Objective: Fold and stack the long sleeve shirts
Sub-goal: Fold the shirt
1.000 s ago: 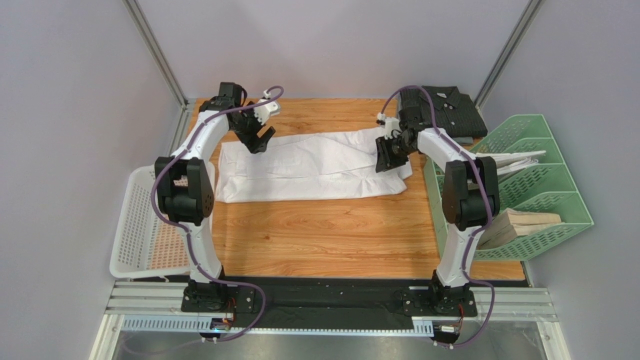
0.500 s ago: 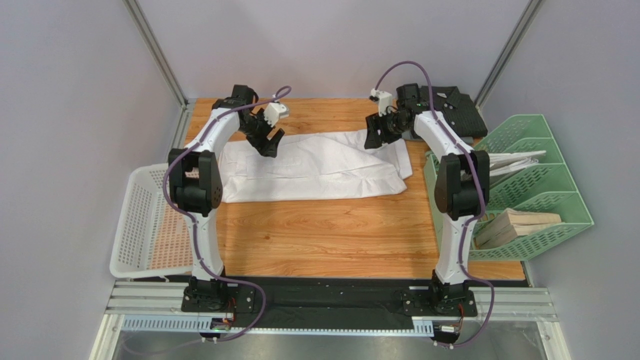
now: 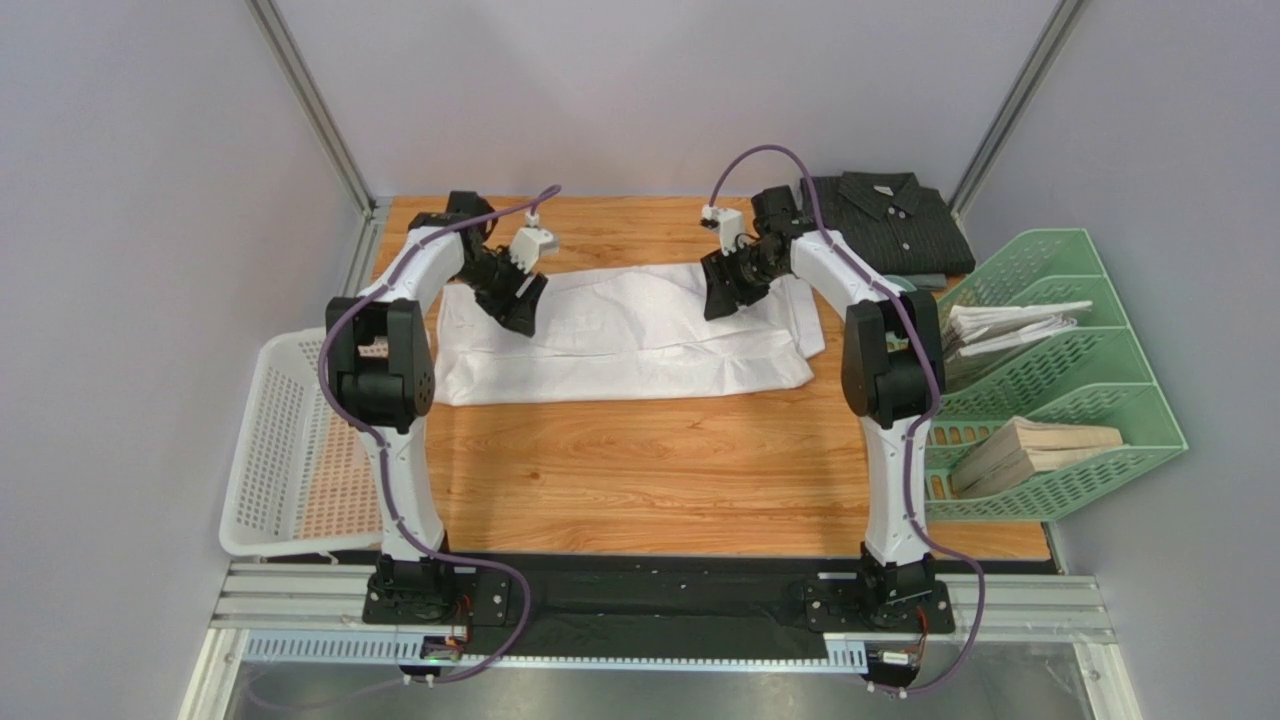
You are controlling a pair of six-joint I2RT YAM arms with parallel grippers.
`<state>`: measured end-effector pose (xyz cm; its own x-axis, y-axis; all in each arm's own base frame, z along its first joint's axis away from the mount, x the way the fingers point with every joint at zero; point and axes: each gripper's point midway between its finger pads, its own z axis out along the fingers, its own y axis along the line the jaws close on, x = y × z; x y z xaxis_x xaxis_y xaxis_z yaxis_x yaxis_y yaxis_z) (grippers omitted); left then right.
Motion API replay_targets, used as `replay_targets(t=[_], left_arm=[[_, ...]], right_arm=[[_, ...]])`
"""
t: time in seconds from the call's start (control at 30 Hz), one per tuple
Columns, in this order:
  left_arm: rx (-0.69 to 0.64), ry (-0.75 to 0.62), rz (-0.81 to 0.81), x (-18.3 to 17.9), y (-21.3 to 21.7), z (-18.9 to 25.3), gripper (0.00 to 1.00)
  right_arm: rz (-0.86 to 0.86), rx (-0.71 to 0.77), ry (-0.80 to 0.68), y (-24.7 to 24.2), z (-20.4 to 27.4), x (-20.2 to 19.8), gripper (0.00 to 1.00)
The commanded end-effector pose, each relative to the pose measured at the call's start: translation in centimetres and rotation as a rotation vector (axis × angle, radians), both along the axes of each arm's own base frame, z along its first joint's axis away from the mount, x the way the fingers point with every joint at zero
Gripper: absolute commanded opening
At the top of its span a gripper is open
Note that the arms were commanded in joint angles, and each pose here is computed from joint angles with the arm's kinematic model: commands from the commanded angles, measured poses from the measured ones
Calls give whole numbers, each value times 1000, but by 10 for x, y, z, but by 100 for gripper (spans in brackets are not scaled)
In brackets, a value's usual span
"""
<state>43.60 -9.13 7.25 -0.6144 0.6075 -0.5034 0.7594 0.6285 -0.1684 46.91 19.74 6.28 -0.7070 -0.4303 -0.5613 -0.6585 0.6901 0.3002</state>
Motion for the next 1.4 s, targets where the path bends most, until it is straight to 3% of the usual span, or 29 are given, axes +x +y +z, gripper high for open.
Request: replay_targets(t=[0.0, 0.13, 0.23, 0.27, 0.5, 0.7, 0.8, 0.93, 1.03, 1.27, 1.37], left_arm=[[-1, 14, -22, -24, 3, 8, 67], [-11, 10, 14, -19, 9, 10, 66], [-3, 0, 23, -16, 11, 12, 66], [0, -4, 24, -15, 12, 12, 66], [20, -31, 80, -7, 20, 12, 67], [67, -72, 133, 5, 33, 12, 73], [84, -88, 146, 11, 37, 15, 74], [103, -101, 141, 15, 40, 16, 75], [131, -108, 142, 18, 45, 16, 75], [206, -97, 149, 19, 56, 4, 75], [244, -76, 155, 15, 63, -8, 74]], right_arm=[[34, 7, -36, 4, 1, 11, 45], [32, -11, -38, 6, -5, 17, 38], [36, -12, -52, 8, -3, 20, 14], [30, -21, -62, 8, -2, 23, 0], [11, -5, -169, 14, 26, 50, 0], [-5, -85, -184, 3, 10, 57, 0], [17, -148, -150, -2, -4, 48, 10], [5, -239, -164, -24, 4, 37, 35], [-5, -275, -186, -37, 17, 34, 44], [-87, -274, -212, -58, 75, 7, 45], [-92, -258, -144, -57, 67, -19, 47]])
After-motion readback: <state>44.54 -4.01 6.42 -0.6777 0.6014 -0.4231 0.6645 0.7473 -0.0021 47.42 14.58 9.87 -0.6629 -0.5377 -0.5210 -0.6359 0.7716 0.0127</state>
